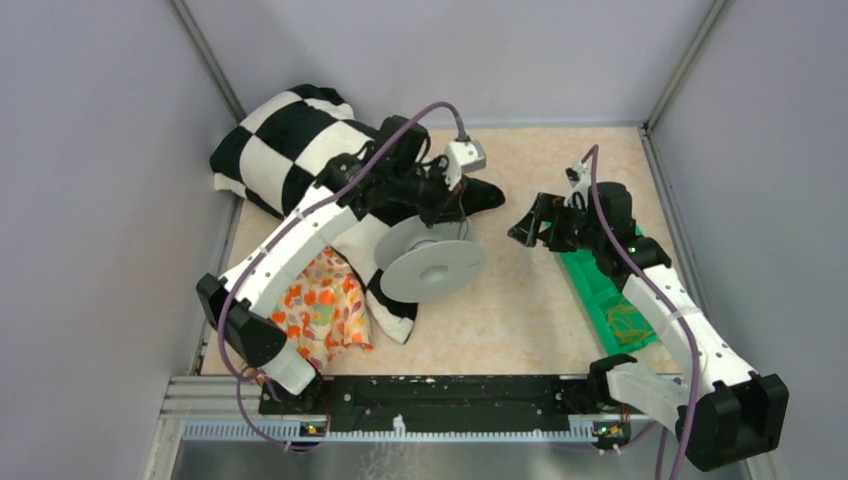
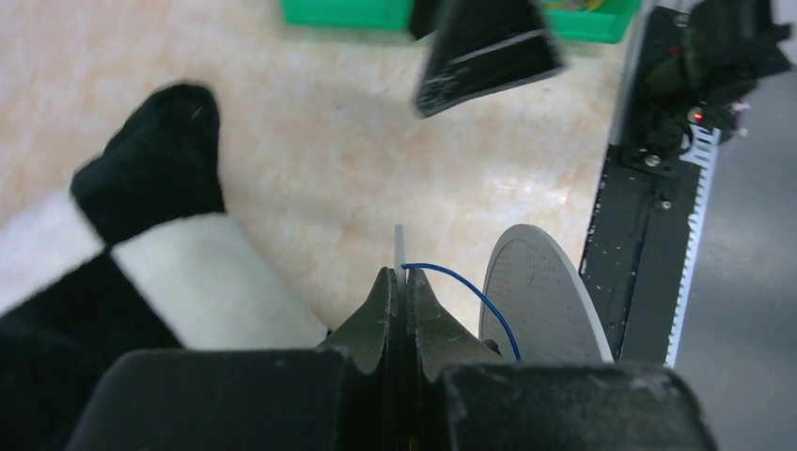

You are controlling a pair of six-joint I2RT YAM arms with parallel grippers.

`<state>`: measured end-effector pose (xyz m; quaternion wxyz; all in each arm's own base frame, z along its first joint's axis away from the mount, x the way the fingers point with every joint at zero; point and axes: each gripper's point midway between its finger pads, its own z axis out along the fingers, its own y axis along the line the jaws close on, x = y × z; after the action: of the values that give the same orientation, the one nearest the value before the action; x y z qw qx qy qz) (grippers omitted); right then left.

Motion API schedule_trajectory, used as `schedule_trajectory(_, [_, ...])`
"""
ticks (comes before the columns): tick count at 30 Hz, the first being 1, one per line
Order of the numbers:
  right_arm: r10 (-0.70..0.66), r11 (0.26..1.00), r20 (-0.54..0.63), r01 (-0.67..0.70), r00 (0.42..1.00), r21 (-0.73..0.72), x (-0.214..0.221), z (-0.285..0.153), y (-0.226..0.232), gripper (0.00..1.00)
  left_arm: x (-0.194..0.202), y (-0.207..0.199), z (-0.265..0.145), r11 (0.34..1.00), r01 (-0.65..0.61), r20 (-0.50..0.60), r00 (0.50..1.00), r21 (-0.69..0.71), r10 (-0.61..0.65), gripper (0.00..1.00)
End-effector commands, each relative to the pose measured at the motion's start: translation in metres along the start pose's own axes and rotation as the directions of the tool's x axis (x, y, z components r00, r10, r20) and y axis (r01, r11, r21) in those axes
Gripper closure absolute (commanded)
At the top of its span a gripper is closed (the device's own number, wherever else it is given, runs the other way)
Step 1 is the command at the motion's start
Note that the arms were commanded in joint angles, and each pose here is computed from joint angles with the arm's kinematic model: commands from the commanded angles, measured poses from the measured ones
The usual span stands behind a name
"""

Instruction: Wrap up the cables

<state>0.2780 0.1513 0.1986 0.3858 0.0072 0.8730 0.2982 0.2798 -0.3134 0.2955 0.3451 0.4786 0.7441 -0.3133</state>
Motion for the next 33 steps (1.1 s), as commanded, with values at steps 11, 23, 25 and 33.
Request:
schedule_trajectory(11, [-0.109,0.977,0.392,0.172,0.913,-0.13,-0.065,-0.061,0.048,0.06,-0.086,-0.057,-0.104,0.8,-0.49,0.491,0.632,-0.347,0.6,1.0])
schedule_trajectory(23, [-0.122,0.919,0.399,0.255,0.909,-0.301,-0.05,-0.074,0.079,0.06,-0.081,-0.135,-0.123,0.726,-0.688,0.6,0.578,-0.006,0.553,1.0])
schedule_trajectory(25, [-0.13,0.919,0.412,0.266,0.902,-0.291,-0.053,-0.077,0.08,0.06,-0.08,-0.138,-0.125,0.717,-0.697,0.612,0.567,-0.002,0.552,1.0])
schedule_trajectory(33, [-0.104,0.899,0.489,0.293,0.866,-0.327,-0.075,-0.11,0.105,0.05,-0.084,-0.128,-0.122,0.745,-0.666,0.601,0.582,-0.033,0.547,1.0])
